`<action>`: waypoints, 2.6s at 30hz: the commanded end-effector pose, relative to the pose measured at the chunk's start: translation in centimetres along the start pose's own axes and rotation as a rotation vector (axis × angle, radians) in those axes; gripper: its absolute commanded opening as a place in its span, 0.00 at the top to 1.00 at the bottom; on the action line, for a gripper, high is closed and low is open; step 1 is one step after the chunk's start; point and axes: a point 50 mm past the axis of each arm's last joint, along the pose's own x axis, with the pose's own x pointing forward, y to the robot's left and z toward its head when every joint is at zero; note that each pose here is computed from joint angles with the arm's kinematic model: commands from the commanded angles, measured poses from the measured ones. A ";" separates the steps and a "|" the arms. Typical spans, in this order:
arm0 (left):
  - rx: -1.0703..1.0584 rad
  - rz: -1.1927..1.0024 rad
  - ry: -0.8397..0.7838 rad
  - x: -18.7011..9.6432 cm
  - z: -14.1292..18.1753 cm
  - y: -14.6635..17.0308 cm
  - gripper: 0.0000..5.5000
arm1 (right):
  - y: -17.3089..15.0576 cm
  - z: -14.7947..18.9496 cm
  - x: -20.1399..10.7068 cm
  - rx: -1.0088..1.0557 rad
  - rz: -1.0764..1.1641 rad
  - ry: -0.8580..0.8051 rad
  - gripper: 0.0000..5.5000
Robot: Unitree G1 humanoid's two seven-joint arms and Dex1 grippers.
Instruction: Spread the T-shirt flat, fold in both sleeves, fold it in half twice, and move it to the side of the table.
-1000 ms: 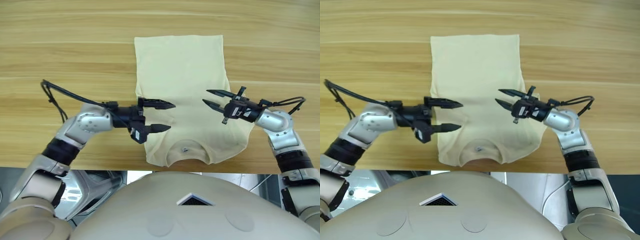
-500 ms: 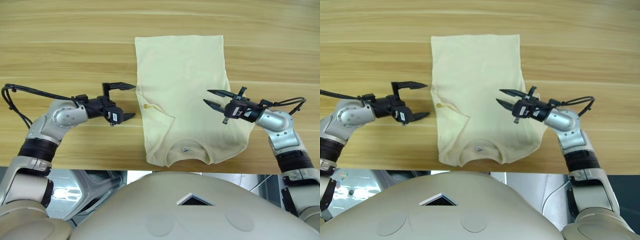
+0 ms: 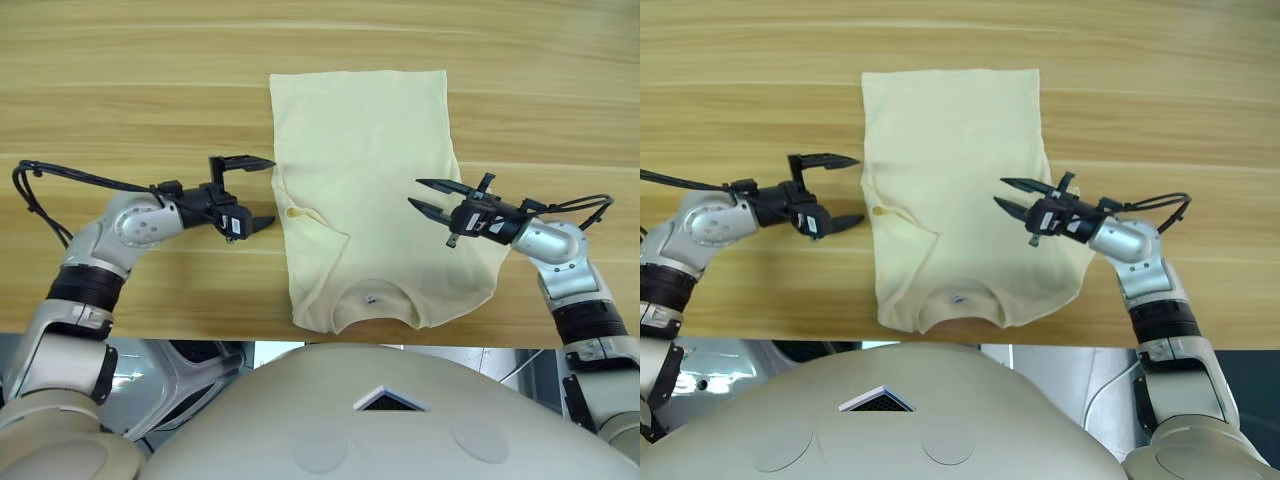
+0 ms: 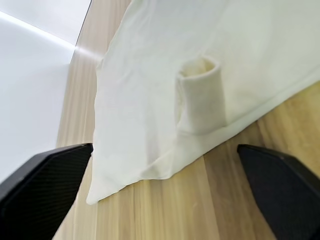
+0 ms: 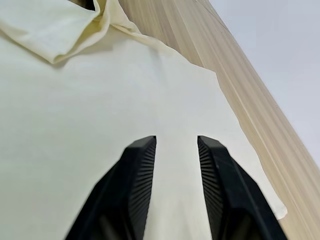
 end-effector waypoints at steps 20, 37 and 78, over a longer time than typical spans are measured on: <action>0.053 0.057 -0.052 1.5 0.7 1.6 0.02 | -0.2 -0.1 0.3 -0.010 -0.004 0.010 0.72; 0.044 0.046 -0.065 2.0 0.8 1.1 0.02 | -0.3 -0.3 0.5 -0.011 -0.007 0.013 0.72; -0.151 0.503 -0.251 1.4 0.6 5.8 0.02 | -3.3 0.2 -0.7 -0.013 -0.211 -0.022 0.61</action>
